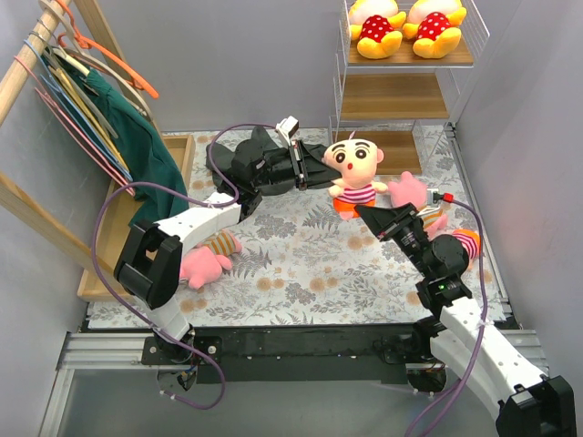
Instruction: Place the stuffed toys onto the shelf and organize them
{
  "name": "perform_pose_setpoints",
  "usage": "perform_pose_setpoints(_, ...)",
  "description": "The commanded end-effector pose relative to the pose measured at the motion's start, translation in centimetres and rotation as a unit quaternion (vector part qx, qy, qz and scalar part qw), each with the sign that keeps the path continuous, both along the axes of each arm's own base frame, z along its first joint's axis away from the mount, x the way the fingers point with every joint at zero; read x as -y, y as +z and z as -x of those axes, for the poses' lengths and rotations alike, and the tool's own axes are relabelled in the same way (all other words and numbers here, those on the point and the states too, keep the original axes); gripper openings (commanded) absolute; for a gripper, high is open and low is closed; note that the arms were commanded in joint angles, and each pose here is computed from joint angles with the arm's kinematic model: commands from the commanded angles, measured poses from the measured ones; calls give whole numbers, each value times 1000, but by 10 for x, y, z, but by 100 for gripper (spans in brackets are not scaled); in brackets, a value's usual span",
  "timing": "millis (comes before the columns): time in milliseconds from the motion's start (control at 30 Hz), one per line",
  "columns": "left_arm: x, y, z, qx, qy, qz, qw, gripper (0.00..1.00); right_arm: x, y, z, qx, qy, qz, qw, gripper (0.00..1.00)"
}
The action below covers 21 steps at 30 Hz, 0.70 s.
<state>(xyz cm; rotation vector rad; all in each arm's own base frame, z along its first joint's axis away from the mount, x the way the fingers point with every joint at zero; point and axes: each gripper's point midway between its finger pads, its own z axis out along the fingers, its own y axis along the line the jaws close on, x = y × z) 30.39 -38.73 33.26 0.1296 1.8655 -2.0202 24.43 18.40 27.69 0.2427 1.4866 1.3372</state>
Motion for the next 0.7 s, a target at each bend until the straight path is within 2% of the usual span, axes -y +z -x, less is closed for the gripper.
perform_pose_setpoints(0, -8, 24, 12, 24, -4, 20, 999, 0, 5, 36, 4, 60, -9, -38, 997, 10)
perform_pose_setpoints(33, -8, 23, 12, 26, -5, 17, 1000, 3, 8, 38, 4, 63, -16, -40, 997, 2)
perform_pose_setpoints(67, -8, 21, 12, 23, -6, 10, 1000, 12, 9, 40, 4, 70, -21, -39, 997, 1)
perform_pose_setpoints(100, -7, 19, 12, 25, -4, 6, 1000, 31, 10, 39, 4, 69, -25, -35, 997, 1)
perform_pose_setpoints(200, -6, 10, 7, 32, 2, -25, 999, 70, 16, 48, 0, 78, -49, -20, 996, 1)
perform_pose_setpoints(333, -9, -1, 0, 37, 26, -59, 997, 84, 28, 54, -12, 76, -95, 14, 992, 1)
perform_pose_setpoints(400, -13, -7, -4, 41, 40, -73, 996, 88, 30, 70, -16, 93, -108, 36, 989, 1)
perform_pose_setpoints(500, -20, -10, -6, 61, 60, -101, 991, 97, 30, 80, -30, 80, -122, 70, 987, 1)
perform_pose_setpoints(667, -33, -9, -3, 94, 80, -148, 981, 98, 46, 85, -59, 68, -166, 122, 976, 1)
